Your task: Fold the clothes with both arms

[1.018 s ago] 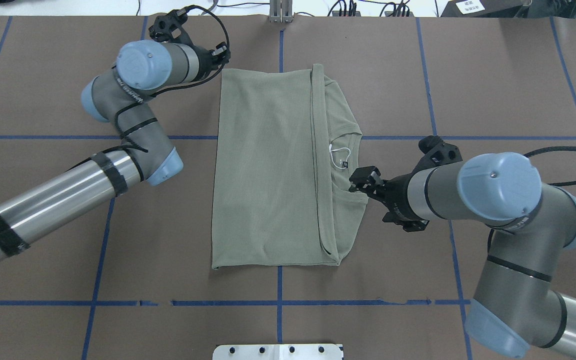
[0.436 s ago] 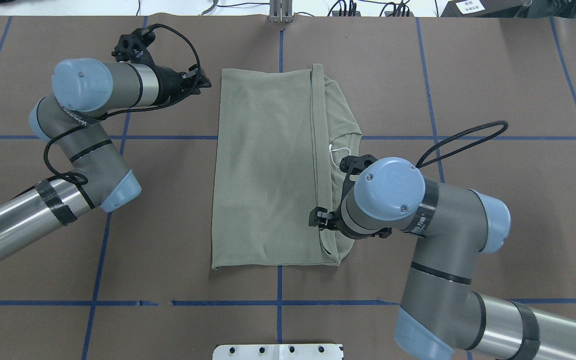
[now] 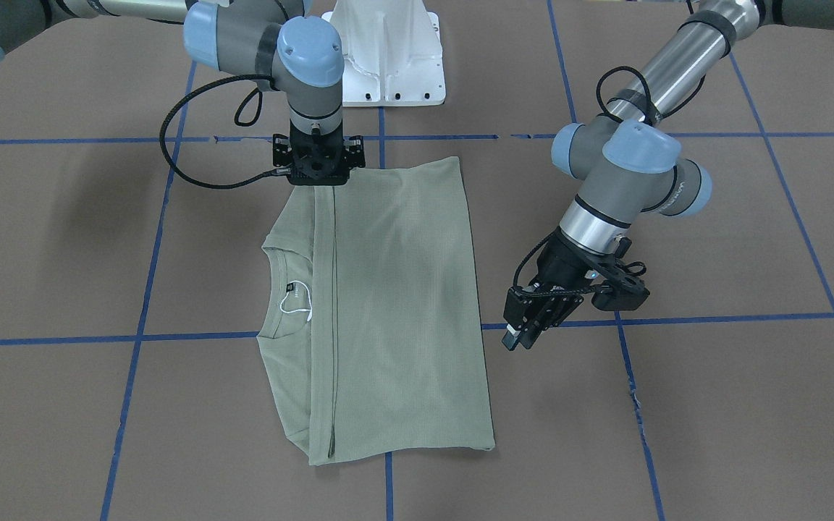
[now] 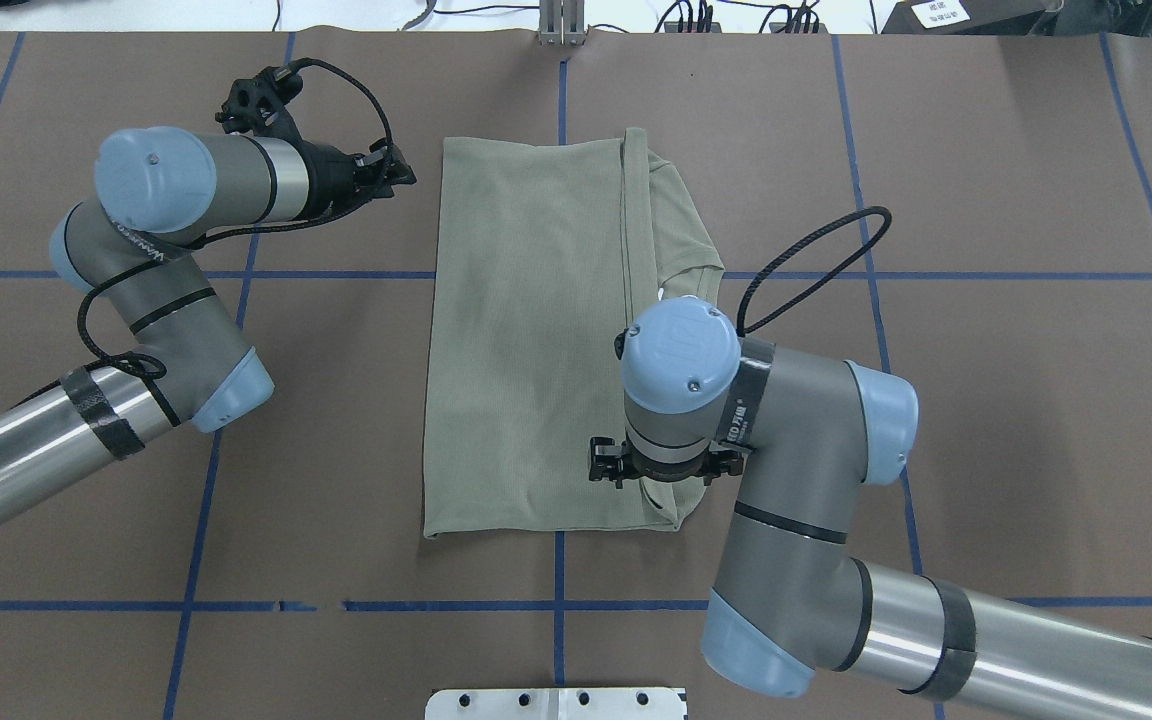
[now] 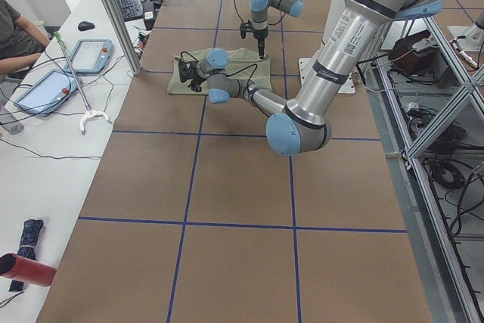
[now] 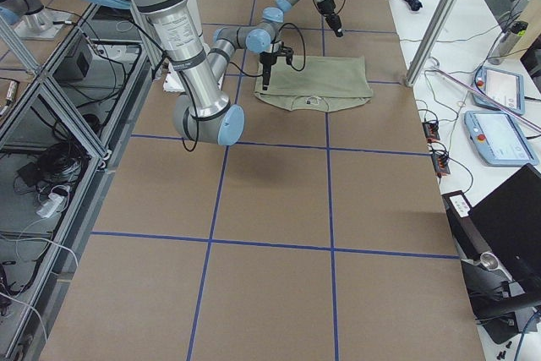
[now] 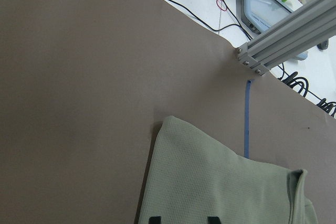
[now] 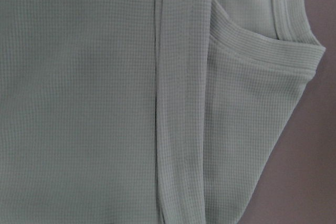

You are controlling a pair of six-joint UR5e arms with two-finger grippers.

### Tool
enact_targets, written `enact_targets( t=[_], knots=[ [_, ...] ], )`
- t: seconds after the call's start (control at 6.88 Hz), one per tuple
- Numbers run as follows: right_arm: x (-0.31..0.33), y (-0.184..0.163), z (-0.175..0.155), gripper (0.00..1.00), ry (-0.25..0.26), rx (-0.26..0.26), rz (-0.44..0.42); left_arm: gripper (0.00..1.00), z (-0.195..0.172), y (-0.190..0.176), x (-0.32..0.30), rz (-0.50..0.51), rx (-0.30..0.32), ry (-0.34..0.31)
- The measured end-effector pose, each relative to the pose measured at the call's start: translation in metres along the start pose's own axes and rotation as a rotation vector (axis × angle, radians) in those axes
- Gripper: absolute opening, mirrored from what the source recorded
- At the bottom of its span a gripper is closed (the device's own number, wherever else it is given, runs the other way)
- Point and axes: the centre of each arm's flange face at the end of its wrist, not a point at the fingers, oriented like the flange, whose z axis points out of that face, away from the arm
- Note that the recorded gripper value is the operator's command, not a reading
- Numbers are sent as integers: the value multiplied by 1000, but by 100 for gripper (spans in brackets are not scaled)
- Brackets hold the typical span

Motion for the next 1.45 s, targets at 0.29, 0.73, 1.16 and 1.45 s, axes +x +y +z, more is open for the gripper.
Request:
enact_targets(
  t=[0.29,0.73,1.16,1.45],
  knots=[
    [-4,-2,20,94,49,-34,-54,43,0,2,-2,-5,-3,1],
    [20,1,35,92,112,-71,-130,44,-4,3,3,-7,-4,12],
    [102,10,39,94,150,-84,-219,44,-14,6,16,-6,-14,39],
    [127,16,33,96,160,-83,-232,44,-19,8,23,-4,-19,50]
  ],
)
